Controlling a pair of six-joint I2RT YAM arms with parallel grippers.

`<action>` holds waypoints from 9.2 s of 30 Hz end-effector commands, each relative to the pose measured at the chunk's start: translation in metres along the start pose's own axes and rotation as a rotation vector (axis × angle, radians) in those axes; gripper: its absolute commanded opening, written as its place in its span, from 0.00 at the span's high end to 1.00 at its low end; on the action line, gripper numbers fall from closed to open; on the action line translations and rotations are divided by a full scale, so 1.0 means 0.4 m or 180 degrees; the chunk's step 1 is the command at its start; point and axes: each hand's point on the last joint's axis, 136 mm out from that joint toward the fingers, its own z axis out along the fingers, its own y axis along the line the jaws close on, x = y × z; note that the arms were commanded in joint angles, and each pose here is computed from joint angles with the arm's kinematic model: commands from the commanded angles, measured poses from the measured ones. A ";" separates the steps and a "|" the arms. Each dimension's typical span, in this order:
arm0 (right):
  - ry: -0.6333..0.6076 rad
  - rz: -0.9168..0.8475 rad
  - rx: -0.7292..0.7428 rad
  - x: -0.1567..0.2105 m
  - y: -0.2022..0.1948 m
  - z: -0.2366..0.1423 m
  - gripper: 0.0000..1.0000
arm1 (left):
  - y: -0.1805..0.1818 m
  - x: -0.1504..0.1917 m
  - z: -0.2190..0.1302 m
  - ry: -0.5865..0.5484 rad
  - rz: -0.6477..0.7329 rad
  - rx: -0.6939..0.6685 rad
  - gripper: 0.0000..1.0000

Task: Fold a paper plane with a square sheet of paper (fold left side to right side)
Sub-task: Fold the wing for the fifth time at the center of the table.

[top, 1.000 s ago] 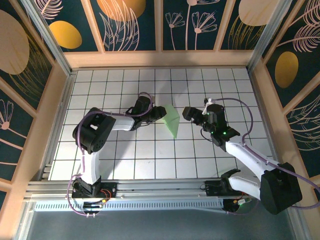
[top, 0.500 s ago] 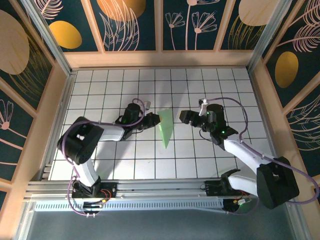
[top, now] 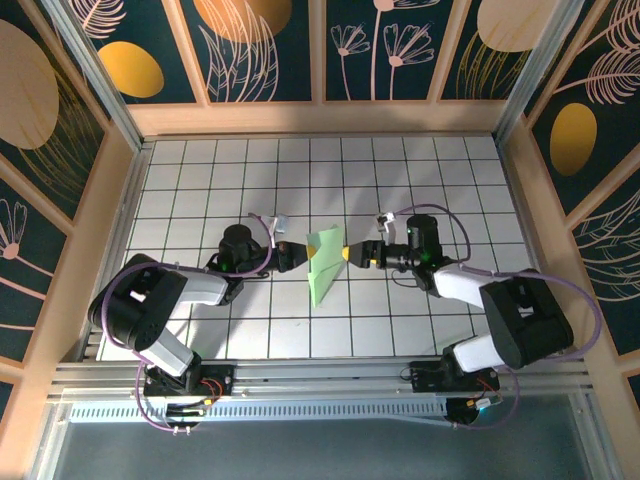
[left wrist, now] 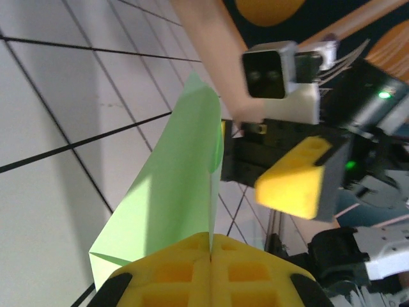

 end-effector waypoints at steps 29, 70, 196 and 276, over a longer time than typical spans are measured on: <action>0.0112 -0.0465 -0.0175 -0.049 0.037 0.049 0.59 | 0.064 0.020 0.021 0.0055 -0.0080 -0.0107 1.00; 0.0461 0.1203 0.0947 -0.047 -0.149 0.085 1.00 | 0.013 0.198 0.091 0.1016 0.1591 -0.2577 0.48; 0.0072 0.1397 0.1474 0.082 -0.236 0.016 0.64 | 0.127 0.232 0.262 0.0802 -0.1530 -0.0574 0.96; -0.0042 0.0937 0.1562 -0.007 -0.157 0.006 0.83 | 0.267 0.199 0.229 0.0848 -0.1142 -0.1409 0.97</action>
